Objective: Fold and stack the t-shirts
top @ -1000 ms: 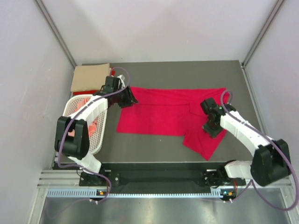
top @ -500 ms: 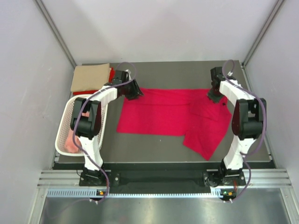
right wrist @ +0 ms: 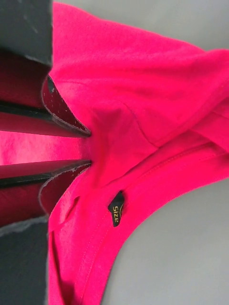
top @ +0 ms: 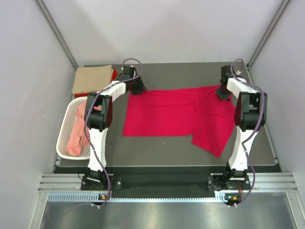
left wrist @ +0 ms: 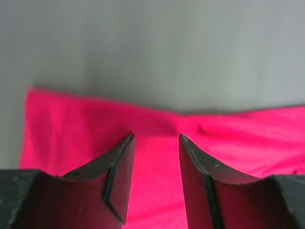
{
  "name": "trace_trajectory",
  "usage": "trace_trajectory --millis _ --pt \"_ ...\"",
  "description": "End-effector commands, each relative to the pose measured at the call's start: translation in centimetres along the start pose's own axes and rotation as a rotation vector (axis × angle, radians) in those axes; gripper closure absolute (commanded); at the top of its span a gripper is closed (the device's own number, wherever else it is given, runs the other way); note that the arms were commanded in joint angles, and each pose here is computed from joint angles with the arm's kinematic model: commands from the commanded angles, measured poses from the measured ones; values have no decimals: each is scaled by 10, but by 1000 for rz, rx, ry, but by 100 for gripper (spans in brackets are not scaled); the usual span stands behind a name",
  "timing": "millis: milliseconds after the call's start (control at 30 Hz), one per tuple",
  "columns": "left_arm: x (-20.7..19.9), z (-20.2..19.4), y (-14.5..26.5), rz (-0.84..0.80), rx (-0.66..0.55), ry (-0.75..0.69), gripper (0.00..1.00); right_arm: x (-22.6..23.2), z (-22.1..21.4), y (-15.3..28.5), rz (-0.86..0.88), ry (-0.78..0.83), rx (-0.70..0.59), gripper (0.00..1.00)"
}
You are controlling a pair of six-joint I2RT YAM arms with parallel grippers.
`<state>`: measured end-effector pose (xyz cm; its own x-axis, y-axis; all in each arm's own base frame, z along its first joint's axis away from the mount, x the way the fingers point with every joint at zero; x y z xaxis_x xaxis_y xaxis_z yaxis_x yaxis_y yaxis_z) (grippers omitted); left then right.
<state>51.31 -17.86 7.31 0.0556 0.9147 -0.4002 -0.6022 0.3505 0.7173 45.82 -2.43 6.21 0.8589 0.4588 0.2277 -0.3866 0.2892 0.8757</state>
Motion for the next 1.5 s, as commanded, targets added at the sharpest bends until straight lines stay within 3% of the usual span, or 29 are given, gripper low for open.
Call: trace_trajectory --millis 0,300,400,533,633,667,700,833,933,1233,1467 --pt "9 19 -11 61 -44 -8 53 18 11 -33 31 -16 -8 75" --pt "8 46 -16 40 -88 -58 51 37 29 -17 101 8 -11 73" --pt "-5 59 8 17 -110 -84 51 33 40 17 124 47 -33 68" --pt "-32 78 70 -21 -168 -124 50 9 52 85 95 12 -37 63" --pt "-49 65 112 -60 -157 -150 51 -40 21 102 21 -22 59 58" --pt "-49 41 113 -72 -111 -153 51 -51 10 106 19 -30 95 57" --pt "-59 40 137 -99 -142 -170 51 -61 5 120 36 -59 98 57" --pt "-56 -1 165 -117 -116 -191 51 -142 -60 114 -138 -66 246 57" --pt "-47 -31 179 -127 -79 -197 51 -182 -85 117 -187 -91 259 58" --pt "-46 -56 201 -164 -41 -205 51 -232 -111 128 -171 -152 205 60" --pt "-46 -57 208 -168 -61 -202 51 -240 -122 116 -161 -187 205 63"
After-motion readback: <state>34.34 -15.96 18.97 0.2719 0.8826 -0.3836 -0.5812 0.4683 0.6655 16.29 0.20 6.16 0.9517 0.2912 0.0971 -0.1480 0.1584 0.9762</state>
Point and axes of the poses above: each gripper's point midway between its finger pads, its own y axis back along the fingers, its own x axis along the line the jaws close on, z = x × y, the point moved 4 cm from there along y, back along the fingers, and after that the axes turned 12 degrees about -y, right-handed, at the moved point
